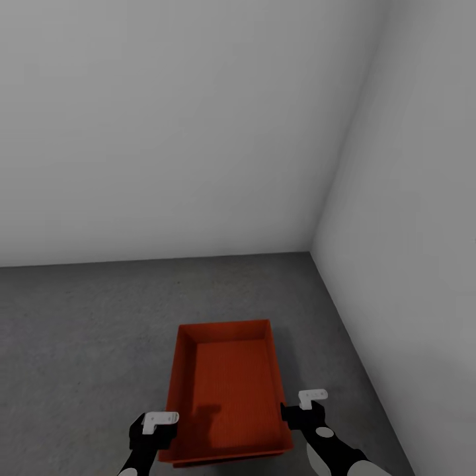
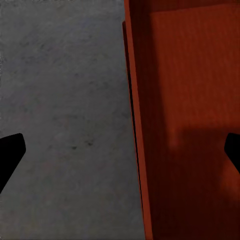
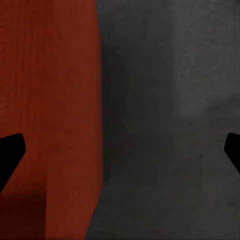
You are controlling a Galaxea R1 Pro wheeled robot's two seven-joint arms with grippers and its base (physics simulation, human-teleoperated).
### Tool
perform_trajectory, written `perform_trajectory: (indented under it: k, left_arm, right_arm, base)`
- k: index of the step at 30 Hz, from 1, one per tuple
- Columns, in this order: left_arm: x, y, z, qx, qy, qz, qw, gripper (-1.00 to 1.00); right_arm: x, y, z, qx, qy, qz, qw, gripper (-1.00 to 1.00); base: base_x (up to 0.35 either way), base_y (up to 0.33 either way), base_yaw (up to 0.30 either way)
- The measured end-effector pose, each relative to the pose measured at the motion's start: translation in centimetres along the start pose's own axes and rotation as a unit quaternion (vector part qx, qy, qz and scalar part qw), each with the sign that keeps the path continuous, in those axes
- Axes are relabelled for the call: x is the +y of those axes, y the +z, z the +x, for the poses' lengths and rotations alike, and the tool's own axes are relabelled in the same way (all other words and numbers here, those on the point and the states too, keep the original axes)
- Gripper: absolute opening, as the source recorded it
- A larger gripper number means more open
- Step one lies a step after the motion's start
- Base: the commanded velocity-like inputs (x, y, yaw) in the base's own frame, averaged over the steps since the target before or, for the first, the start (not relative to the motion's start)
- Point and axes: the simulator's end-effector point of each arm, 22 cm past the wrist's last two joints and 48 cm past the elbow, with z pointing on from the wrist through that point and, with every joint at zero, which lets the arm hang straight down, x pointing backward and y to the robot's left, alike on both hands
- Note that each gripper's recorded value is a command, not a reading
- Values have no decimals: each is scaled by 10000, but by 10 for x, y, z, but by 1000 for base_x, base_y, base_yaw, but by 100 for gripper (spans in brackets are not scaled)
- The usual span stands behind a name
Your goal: Move the two storage containers from the living room to the garage. In the garage, place one container on the floor and stack the other container on top of it (either order is fine).
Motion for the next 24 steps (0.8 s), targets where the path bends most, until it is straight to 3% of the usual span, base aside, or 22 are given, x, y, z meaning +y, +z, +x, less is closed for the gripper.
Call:
perform_trajectory:
  k: [24]
  left_arm:
    - [3,-30,-28,4,-1,0,10000,100]
  right_arm:
    - [-1,-34,-23,4,0,0,10000,100]
  base:
    - [0,0,0]
